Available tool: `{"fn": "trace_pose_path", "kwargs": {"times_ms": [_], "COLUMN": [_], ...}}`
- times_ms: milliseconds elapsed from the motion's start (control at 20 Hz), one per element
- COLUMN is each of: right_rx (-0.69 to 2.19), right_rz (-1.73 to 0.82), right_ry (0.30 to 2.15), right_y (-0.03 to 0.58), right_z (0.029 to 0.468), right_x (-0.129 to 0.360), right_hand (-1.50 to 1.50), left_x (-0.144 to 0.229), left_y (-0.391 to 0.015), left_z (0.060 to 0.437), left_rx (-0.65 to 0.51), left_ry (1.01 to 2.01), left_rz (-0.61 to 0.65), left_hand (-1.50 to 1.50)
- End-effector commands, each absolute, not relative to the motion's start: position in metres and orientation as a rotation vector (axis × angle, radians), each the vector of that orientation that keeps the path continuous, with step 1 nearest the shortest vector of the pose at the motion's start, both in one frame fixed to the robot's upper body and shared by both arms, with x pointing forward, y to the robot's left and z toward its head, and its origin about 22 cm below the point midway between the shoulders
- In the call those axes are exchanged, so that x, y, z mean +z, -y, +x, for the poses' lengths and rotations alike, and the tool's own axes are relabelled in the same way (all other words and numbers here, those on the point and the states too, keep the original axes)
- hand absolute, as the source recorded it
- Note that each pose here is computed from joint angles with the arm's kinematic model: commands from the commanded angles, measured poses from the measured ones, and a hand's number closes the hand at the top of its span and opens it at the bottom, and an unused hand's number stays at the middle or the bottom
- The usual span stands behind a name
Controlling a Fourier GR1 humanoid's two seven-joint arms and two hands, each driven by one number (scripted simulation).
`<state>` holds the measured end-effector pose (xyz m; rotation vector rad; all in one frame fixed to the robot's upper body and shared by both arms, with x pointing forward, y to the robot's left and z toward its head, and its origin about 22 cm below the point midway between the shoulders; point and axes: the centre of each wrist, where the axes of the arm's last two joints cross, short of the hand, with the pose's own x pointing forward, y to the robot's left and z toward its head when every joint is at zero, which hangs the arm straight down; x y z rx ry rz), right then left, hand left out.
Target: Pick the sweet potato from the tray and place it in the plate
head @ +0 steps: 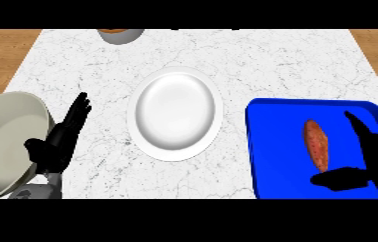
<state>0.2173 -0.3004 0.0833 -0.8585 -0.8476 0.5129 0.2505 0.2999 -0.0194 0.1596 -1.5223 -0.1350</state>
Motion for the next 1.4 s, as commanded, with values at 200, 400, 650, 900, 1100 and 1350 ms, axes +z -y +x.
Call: {"fn": "trace_pose_path", "kwargs": {"times_ms": [200, 400, 650, 900, 1100, 1350], "right_rx": [0.56, 0.541, 0.573, 0.576, 0.665, 0.655], "right_rz": [-0.82, -0.817, -0.877, -0.856, -0.771, -0.772], "right_ry": [0.771, 0.761, 0.707, 0.684, 0.742, 0.78], "right_y": [0.297, 0.326, 0.296, 0.324, 0.327, 0.309], "right_z": [0.234, 0.25, 0.239, 0.242, 0.263, 0.255], "right_x": [0.05, 0.044, 0.007, 0.019, 0.001, -0.025], "right_hand": [-1.5, -1.5, -1.5, -1.5, 1.5, 1.5], "left_x": [-0.039, -0.035, -0.021, -0.034, -0.013, -0.011], "left_y": [-0.315, -0.291, -0.298, -0.307, -0.304, -0.296], "left_z": [0.254, 0.242, 0.247, 0.252, 0.241, 0.255], "left_rx": [-0.141, -0.147, -0.139, -0.157, -0.139, -0.129], "left_ry": [1.532, 1.51, 1.521, 1.502, 1.516, 1.523], "left_rz": [0.169, 0.149, 0.164, 0.145, 0.15, 0.164], "left_hand": [0.0, 0.0, 0.0, 0.0, 0.0, 0.0]}}
